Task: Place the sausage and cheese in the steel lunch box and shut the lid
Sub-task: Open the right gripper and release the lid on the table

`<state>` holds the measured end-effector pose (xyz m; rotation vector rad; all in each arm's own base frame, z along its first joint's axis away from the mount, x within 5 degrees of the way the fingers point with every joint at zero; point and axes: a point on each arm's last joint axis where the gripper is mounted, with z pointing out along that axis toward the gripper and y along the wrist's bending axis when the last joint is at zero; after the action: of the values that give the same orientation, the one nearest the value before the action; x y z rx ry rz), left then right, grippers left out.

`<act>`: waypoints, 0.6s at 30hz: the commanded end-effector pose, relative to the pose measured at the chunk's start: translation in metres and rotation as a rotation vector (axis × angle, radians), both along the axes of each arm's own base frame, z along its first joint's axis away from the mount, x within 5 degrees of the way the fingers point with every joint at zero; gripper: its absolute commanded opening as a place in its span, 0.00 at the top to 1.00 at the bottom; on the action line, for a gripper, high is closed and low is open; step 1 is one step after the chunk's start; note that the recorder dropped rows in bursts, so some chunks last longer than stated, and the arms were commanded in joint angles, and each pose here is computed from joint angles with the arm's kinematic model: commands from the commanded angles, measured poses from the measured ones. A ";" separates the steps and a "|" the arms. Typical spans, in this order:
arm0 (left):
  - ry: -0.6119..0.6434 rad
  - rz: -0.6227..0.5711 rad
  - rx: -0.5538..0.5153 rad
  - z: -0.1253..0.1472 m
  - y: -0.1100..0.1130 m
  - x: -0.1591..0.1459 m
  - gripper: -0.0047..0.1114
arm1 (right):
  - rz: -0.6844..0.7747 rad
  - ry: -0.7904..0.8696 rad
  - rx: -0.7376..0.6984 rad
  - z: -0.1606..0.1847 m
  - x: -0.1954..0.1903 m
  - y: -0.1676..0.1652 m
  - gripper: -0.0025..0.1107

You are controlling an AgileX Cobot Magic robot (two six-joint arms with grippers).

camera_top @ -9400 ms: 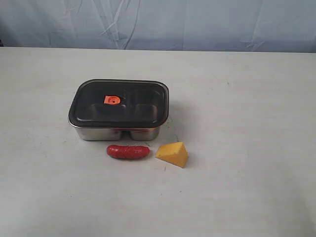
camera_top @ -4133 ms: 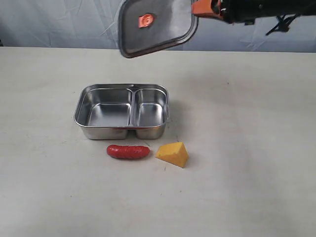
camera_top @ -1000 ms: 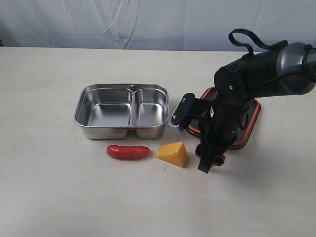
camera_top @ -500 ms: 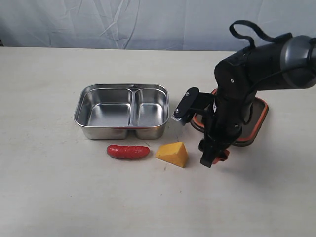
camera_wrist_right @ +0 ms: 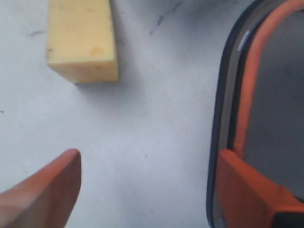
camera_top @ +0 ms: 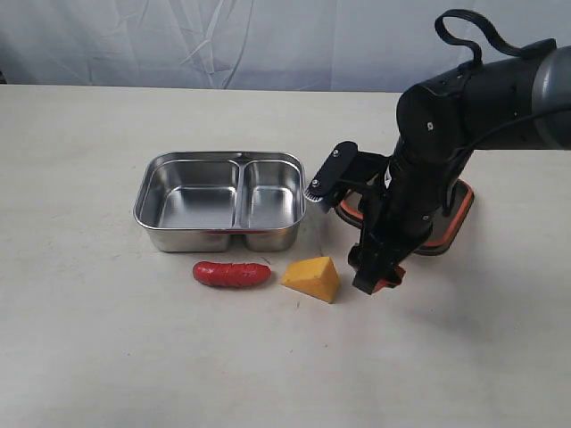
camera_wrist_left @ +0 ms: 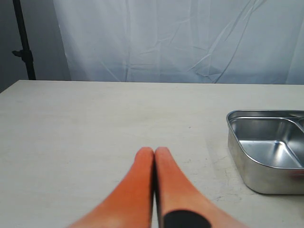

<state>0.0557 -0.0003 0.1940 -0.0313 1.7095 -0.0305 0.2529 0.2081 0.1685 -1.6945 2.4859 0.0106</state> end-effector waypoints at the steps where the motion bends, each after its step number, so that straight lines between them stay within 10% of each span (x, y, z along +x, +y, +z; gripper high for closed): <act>1: -0.009 0.005 0.002 -0.001 0.000 0.000 0.96 | -0.012 -0.001 0.009 0.003 0.000 0.000 0.24; 18: -0.009 0.005 0.002 -0.001 0.000 0.000 0.96 | 0.082 0.317 -0.021 -0.012 -0.030 0.010 0.22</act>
<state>0.0557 -0.0003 0.1940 -0.0313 1.7095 -0.0305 0.2288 0.2219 0.1560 -1.8831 2.5726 0.2669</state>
